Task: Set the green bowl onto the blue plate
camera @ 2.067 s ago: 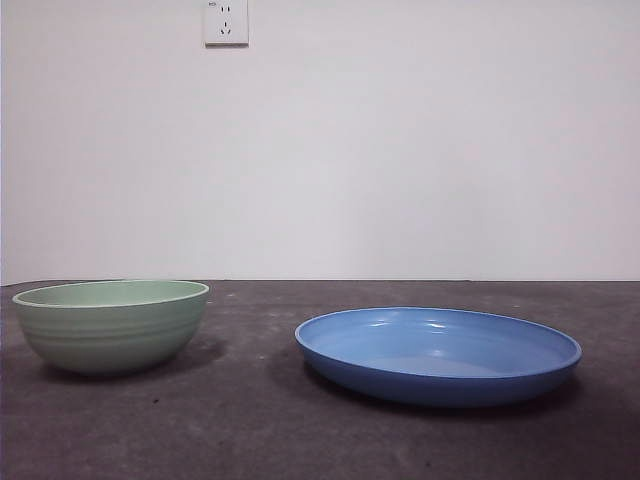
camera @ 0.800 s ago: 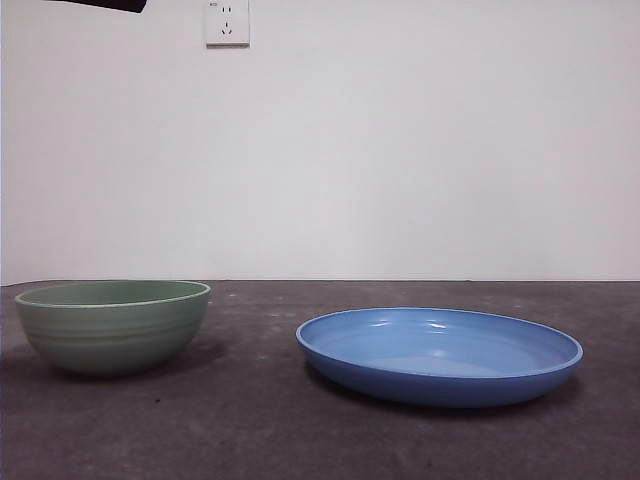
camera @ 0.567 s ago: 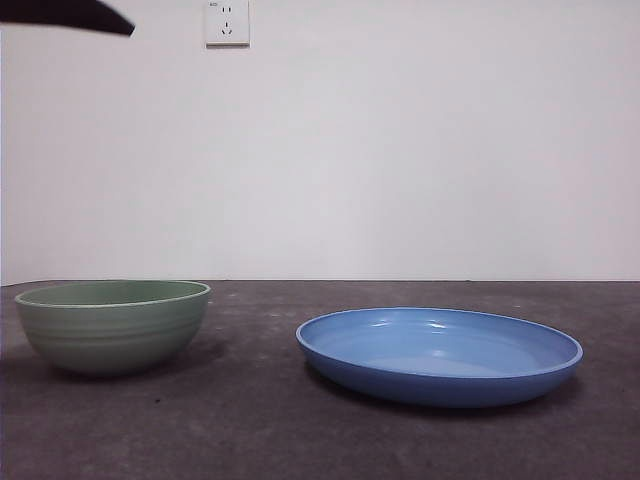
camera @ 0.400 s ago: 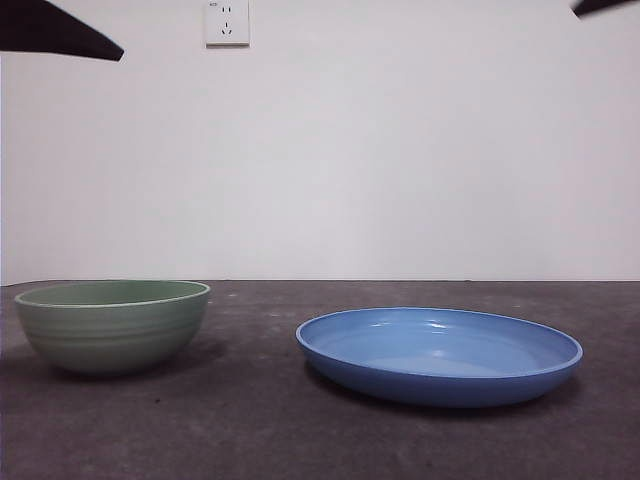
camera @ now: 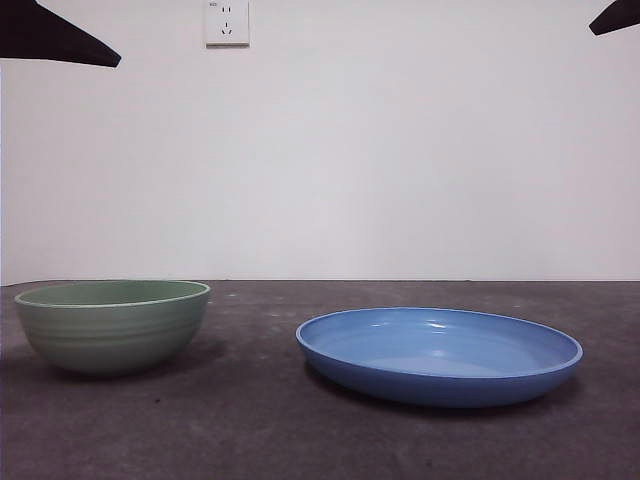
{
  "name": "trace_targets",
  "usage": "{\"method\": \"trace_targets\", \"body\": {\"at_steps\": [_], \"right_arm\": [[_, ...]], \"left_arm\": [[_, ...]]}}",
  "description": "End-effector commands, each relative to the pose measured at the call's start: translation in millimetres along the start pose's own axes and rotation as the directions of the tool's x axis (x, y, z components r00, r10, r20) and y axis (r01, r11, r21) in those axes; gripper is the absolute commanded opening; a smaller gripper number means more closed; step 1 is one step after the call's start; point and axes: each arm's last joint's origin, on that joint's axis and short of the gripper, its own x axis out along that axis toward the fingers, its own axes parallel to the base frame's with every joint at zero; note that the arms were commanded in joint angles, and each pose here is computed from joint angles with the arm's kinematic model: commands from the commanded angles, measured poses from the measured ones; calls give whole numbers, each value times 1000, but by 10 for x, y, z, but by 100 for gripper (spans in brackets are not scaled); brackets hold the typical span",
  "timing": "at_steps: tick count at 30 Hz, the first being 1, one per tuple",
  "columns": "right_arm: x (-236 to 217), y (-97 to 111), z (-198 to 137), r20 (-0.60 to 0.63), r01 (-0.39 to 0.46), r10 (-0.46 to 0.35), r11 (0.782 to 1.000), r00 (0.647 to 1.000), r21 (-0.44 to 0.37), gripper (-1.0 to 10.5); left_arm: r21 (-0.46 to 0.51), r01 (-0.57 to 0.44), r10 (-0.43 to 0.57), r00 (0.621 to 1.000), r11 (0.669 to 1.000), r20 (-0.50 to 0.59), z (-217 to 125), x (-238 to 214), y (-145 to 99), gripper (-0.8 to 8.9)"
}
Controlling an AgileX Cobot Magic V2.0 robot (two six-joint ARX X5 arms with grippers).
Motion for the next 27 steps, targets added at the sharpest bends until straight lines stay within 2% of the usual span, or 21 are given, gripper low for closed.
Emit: {"method": "trace_targets", "body": {"at_steps": [1, 5, 10, 15, 18, 27], "right_arm": [[-16, 27, 46, 17, -10, 10, 1000, 1000, 8, 644], [-16, 29, 45, 15, -18, 17, 1000, 1000, 24, 644], [-16, 29, 45, 15, -18, 18, 1000, 1000, 25, 644], [-17, 30, 45, 15, -21, 20, 999, 1000, 26, 644], [-17, 30, 45, 15, -20, 20, 999, 1000, 29, 644], [-17, 30, 45, 15, -20, 20, 999, 1000, 33, 644]], "left_arm": [[-21, -77, 77, 997, 997, 0, 32, -18, 13, 653], [-119, -262, 252, 963, 958, -93, -66, -22, 158, 653], [-188, -450, 413, 887, 873, -207, -144, -5, 401, 653], [-217, -510, 444, 848, 832, -289, -183, 75, 640, 653], [-217, -557, 467, 810, 801, -355, -230, 171, 794, 652], [-214, -590, 444, 759, 779, -477, -258, 550, 1211, 652]]}}
